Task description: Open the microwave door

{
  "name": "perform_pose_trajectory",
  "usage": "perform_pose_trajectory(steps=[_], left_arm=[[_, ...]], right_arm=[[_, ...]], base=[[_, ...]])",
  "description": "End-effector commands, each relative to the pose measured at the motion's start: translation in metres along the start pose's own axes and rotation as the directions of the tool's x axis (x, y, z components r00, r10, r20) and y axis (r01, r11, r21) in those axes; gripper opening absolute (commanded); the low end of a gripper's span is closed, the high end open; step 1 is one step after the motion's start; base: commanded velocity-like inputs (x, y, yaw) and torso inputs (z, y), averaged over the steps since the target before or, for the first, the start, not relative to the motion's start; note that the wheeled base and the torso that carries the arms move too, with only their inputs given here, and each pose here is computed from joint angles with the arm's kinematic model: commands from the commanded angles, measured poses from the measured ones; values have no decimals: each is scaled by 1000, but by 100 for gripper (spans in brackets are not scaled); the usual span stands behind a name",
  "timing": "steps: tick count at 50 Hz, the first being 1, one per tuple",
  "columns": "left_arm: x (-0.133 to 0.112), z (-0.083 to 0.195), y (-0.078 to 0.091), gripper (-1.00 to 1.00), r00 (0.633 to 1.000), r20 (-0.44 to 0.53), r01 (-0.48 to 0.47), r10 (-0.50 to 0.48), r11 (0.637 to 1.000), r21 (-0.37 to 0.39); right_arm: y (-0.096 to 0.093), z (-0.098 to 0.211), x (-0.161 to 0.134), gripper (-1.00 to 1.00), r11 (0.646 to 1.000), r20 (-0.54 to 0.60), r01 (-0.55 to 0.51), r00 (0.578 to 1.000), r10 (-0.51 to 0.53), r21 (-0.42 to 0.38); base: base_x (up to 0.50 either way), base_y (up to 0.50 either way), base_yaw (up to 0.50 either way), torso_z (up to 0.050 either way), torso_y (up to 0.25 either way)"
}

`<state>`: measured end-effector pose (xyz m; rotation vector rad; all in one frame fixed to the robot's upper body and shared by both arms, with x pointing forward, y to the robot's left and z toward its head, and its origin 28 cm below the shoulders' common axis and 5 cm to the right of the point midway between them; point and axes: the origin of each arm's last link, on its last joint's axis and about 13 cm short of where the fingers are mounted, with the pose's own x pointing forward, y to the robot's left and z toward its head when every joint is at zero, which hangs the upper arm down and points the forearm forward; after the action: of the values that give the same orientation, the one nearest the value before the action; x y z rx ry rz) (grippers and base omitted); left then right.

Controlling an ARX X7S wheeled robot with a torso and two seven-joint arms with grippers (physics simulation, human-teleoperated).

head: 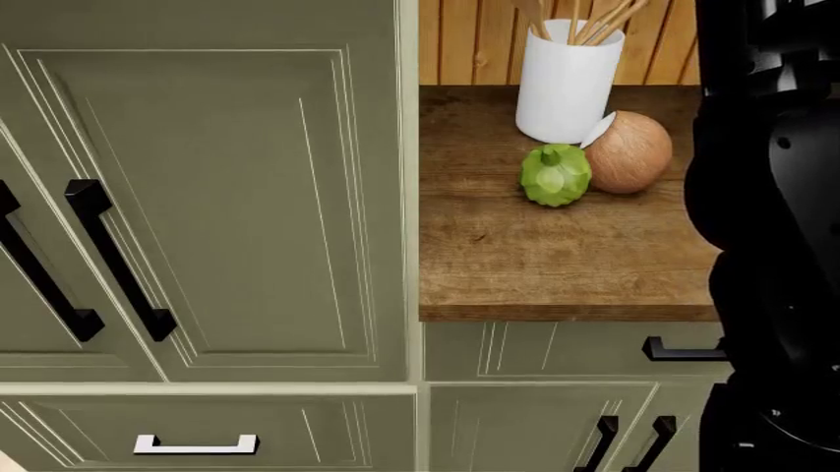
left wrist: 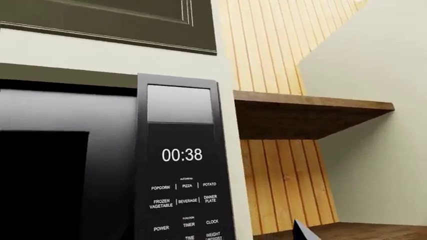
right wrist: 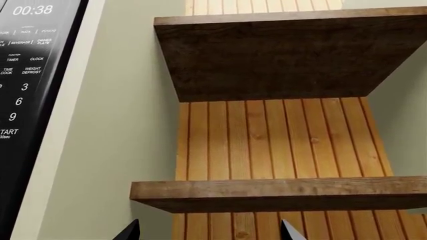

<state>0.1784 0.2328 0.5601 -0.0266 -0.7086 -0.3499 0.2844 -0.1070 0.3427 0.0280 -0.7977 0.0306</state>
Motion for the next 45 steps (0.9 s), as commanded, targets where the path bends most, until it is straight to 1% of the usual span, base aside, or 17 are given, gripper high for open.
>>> perform_pose_trajectory(steps=[1,6,8,14,17,24,29,31,34,36,39,45], left_arm=[[-2,-2,-19,100,999,15,50,-49,997,-57],[1,-1,-31,100,997,27,79,-77,993,-83],[5,-2,-34,100,997,35,66,-63,994,-90],[36,-8,-34,100,996,61,-53,59,993,-103],[52,-10,-33,100,992,73,-94,101,991,-95],[83,-15,-29,100,974,87,-201,209,976,-88],[106,-16,-20,100,944,90,-310,317,946,-91],[110,-18,-18,100,931,95,-346,353,934,-87],[112,-21,-13,100,910,100,-394,402,915,-85],[112,-23,-8,100,890,103,-436,444,895,-90],[111,-25,4,100,856,108,-497,505,862,-100],[108,-27,24,100,802,113,-577,586,810,-109]], right_arm=[[-2,1,1,100,1000,0,3,1000,-3,-4],[-3,0,1,100,1000,-1,6,1000,-6,-4],[-3,1,1,100,1000,-1,6,1000,-6,-3],[-5,2,1,100,1000,1,10,1000,-10,-7],[-5,2,0,100,1000,0,11,1000,-11,-8],[-8,2,-1,100,1000,-2,17,1000,-17,-12],[-8,3,-1,100,1000,0,19,1000,-19,-14],[-9,3,-1,100,1000,1,19,1000,-19,-15],[-9,3,-1,100,1000,2,20,1000,-20,-16],[-9,3,-1,100,1000,2,20,1000,-20,-16],[-9,3,-1,100,1000,2,20,1000,-20,-16],[-7,4,-1,100,1000,3,16,1000,-16,-15]], base=[[0,0,0,0,0],[0,0,0,0,0],[0,0,0,0,0],[0,0,0,0,0],[0,0,0,0,0],[0,0,0,0,0],[0,0,0,0,0],[0,0,0,0,0],[0,0,0,0,0],[0,0,0,0,0],[0,0,0,0,0],[0,0,0,0,0]])
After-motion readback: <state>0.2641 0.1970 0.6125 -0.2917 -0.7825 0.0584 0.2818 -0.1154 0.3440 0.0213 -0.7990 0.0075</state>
